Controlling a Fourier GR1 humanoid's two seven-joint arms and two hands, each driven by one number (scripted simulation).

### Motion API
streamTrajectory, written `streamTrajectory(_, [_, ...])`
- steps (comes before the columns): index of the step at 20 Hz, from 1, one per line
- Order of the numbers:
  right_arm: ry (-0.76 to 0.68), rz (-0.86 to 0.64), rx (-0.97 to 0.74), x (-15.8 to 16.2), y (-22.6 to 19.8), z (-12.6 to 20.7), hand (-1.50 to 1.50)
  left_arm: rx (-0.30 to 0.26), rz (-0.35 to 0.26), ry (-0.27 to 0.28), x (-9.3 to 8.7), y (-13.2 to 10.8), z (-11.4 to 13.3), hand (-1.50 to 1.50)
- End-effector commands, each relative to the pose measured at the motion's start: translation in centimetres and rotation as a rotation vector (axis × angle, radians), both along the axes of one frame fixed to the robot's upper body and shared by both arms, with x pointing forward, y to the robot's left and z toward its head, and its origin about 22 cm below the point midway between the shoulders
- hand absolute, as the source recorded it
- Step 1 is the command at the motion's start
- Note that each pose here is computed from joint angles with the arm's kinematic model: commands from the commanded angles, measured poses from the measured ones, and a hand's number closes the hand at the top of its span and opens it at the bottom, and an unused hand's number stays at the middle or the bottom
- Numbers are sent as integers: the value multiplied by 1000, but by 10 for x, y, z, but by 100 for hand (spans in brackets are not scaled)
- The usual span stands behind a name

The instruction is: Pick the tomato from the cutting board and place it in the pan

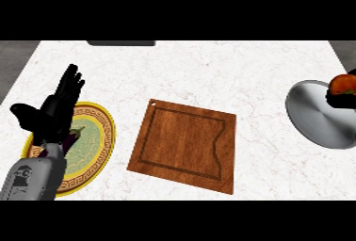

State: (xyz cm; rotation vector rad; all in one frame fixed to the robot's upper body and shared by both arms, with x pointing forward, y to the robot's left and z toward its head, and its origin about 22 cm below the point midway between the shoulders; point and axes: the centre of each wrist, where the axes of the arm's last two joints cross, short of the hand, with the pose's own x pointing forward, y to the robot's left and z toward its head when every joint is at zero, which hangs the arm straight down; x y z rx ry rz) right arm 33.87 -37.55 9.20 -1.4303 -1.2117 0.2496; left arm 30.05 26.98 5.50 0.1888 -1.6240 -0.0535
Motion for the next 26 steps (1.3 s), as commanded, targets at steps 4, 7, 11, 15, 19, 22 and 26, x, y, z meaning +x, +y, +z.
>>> streamTrajectory(4, [9, -57, 7, 13, -58, -33, 150, -4, -7, -16, 6, -13, -10, 0])
streamTrajectory(7, [6, -71, 32, 12, -80, -30, 150, 12, -15, -15, 4, 1, 9, 0])
streamTrajectory(11, [-1, -41, 169, 6, -68, -65, 150, -7, -41, -13, -8, -27, -8, 0])
streamTrajectory(15, [133, 43, 437, -7, -82, -76, -150, 0, -33, 0, -3, -11, 1, 0])
streamTrajectory(19, [118, 105, 444, -9, -83, -82, -150, 11, -33, -16, 7, -20, 0, 0])
streamTrajectory(22, [24, 103, 414, -14, -91, -82, -150, -9, -51, -17, -2, -4, -2, 0])
streamTrajectory(26, [-187, 130, 414, -32, -104, -88, -150, -3, -4, -12, 0, 8, 3, 0])
